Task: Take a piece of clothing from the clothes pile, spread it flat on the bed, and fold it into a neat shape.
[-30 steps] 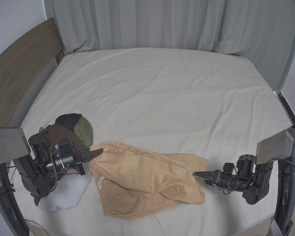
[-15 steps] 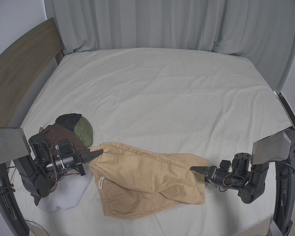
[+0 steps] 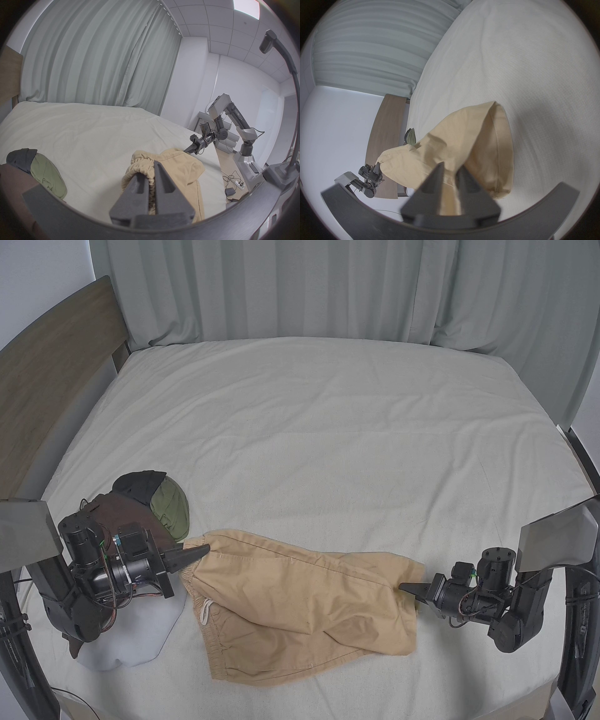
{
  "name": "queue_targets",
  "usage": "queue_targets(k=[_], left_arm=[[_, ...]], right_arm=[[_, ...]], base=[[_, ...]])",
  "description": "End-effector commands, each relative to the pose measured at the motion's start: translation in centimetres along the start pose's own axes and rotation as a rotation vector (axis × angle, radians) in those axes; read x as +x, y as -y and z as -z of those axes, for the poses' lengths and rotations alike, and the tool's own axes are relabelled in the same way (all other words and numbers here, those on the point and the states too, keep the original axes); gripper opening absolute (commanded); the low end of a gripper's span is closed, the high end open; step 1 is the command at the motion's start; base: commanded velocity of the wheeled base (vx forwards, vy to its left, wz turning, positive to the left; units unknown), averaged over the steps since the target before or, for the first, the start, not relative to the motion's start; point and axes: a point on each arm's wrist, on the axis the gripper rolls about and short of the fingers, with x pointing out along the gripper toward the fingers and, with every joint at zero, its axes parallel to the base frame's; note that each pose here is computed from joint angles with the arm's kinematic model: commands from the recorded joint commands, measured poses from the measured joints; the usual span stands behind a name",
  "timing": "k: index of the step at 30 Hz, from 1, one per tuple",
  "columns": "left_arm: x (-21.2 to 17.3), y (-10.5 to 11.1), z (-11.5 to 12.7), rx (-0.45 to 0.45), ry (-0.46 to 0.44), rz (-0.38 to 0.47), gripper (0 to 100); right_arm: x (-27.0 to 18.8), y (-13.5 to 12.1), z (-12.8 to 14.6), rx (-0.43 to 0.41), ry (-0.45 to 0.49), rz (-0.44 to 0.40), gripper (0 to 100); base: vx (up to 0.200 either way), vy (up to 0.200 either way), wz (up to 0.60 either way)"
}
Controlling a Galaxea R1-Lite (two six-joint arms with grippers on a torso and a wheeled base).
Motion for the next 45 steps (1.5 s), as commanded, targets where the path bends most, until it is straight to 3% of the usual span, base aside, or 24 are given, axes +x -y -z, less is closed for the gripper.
queue_targets(k=[1, 6, 13, 22, 31, 32, 45], left_arm=[[0.0, 0.0, 0.0, 0.0, 0.0, 0.0, 0], [0.0, 0.0, 0.0, 0.002, 0.001, 0.0, 0], [0.0, 0.0, 0.0, 0.001, 0.001, 0.0, 0], [0.0, -0.1, 0.0, 0.001, 0.001, -0.002, 0], [0.0, -0.1, 0.0, 0.002, 0.002, -0.002, 0], [0.0, 0.0, 0.0, 0.002, 0.001, 0.0, 0], [0.0, 0.0, -0.1, 0.003, 0.002, 0.0, 0]], right_arm=[[-0.5, -0.4, -0.2, -0.003, 0.008, -0.008, 0], [-2.0, -1.2, -1.5, -0.007, 0.046, -0.033, 0], [-5.1, -2.3, -3.2, 0.02, 0.019, -0.143, 0], [-5.6, -1.8, -3.9, 0.024, 0.032, -0.146, 0], [-4.9, -2.1, -2.9, 0.026, -0.024, -0.161, 0], [-4.8, -2.1, -2.8, 0.027, -0.031, -0.162, 100], [-3.2, -2.0, -0.8, 0.039, -0.115, -0.156, 100]], base=[[0.0, 0.0, 0.0], [0.0, 0.0, 0.0], [0.0, 0.0, 0.0], [0.0, 0.0, 0.0], [0.0, 0.0, 0.0], [0.0, 0.0, 0.0], [0.0, 0.0, 0.0]])
